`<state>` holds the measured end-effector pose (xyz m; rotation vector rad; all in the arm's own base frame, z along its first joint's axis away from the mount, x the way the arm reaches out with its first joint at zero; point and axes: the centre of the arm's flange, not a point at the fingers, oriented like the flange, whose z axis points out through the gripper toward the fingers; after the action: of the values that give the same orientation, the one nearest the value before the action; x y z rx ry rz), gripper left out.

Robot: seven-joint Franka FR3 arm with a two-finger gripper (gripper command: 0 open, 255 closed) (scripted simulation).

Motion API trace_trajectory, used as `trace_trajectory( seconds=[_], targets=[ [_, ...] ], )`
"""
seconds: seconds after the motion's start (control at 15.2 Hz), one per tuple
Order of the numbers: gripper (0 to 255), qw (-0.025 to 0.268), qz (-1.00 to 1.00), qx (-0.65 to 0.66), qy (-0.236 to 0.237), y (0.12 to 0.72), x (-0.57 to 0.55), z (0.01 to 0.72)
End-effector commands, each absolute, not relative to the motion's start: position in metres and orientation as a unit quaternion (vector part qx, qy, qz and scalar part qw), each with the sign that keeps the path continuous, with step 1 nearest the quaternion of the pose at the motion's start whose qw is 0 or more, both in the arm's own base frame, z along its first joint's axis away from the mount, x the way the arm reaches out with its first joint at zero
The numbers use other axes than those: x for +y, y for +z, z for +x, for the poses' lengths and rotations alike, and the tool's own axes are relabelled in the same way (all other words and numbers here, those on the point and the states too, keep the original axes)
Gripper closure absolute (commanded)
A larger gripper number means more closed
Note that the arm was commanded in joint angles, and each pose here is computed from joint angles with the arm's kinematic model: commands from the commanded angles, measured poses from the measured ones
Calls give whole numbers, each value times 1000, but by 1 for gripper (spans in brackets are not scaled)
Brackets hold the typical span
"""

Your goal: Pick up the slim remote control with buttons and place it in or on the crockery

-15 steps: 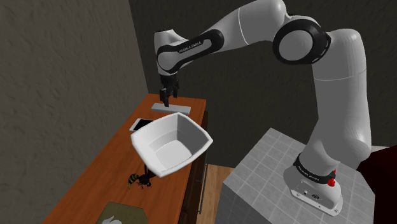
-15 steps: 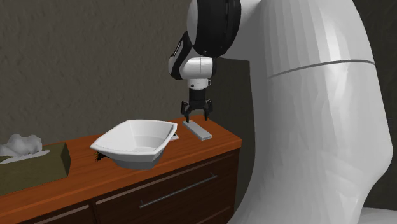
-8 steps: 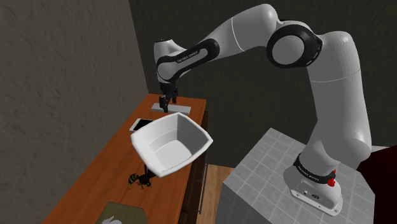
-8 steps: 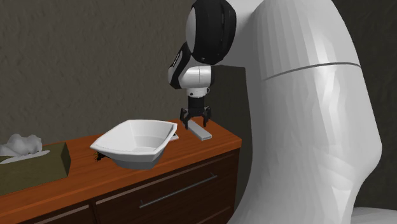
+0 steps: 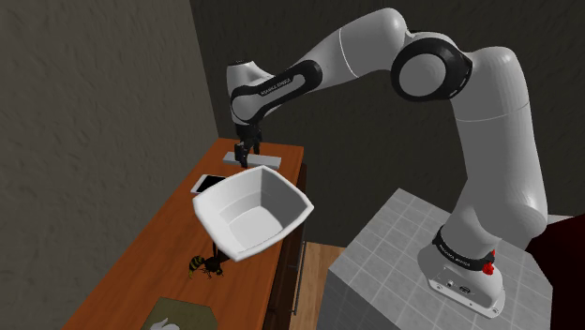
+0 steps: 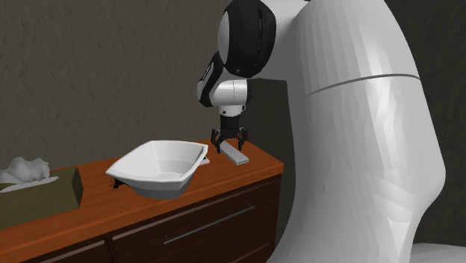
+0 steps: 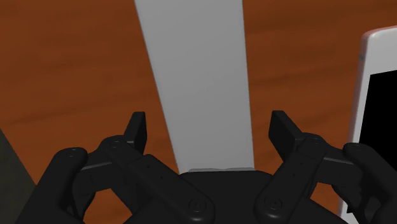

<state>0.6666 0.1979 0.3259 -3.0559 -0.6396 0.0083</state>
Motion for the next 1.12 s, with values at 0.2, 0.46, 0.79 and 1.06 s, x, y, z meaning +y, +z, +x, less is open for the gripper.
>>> trace_trajectory(
  seconds=[0.2,0.46,0.79,1.06],
  targets=[
    [255,10,-979,-205,3,326,198,667],
    [255,10,-979,-205,3,326,198,667],
    [255,10,-979,-205,3,342,198,667],
    [255,10,-979,-205,3,363,198,667]
  ],
)
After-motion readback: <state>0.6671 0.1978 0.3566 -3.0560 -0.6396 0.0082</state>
